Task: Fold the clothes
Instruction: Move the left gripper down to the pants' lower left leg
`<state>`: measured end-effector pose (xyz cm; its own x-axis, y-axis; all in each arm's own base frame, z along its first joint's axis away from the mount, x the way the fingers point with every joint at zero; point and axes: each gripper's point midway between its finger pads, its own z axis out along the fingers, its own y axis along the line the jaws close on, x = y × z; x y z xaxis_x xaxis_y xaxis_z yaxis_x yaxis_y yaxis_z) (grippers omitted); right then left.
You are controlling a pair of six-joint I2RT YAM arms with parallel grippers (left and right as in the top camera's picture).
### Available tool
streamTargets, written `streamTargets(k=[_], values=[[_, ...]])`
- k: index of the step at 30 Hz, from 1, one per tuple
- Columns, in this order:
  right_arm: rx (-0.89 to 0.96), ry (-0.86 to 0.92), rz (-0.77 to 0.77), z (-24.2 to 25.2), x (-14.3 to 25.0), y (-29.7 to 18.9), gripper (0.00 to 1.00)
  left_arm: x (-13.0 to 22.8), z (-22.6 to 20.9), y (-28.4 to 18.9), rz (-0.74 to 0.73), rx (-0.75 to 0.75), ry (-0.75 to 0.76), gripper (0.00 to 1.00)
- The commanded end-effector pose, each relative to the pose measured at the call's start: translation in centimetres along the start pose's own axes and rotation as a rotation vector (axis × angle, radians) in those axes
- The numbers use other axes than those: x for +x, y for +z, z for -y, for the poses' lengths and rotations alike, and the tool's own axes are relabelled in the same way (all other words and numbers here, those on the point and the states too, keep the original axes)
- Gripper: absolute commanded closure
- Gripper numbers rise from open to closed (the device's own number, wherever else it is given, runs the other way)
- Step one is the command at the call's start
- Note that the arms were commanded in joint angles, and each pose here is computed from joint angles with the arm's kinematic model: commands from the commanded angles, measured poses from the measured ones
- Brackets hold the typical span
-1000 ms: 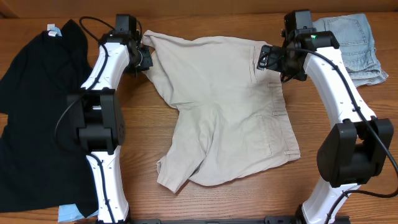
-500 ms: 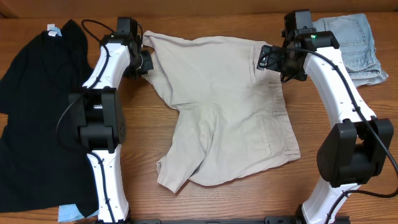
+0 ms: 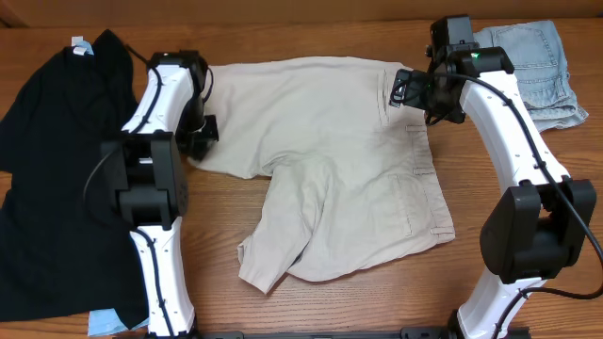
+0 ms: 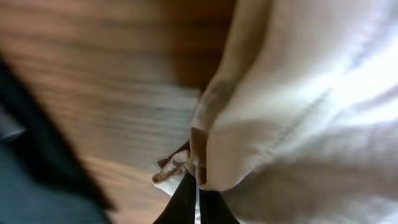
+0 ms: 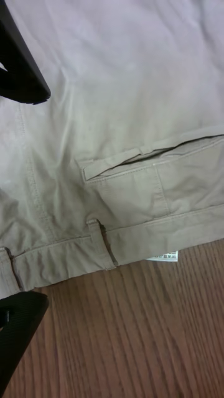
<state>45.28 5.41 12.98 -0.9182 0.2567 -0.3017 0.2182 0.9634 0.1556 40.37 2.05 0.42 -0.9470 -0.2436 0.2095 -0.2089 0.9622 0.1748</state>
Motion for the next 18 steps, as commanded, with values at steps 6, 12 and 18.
streamTargets(k=[6,12,18], values=[[-0.024,-0.008,0.039,-0.5,-1.0,-1.2,0.0,-3.1,-6.3,-0.8,0.06,-0.062,-0.072,0.0],[-0.081,-0.04,0.1,-1.5,-1.2,-8.1,0.0,-5.1,-5.8,-10.1,0.241,0.065,-0.075,0.0],[-0.116,-0.045,0.179,-0.9,1.8,-16.9,0.01,-4.3,-4.3,-22.8,0.548,0.285,-0.043,0.0]])
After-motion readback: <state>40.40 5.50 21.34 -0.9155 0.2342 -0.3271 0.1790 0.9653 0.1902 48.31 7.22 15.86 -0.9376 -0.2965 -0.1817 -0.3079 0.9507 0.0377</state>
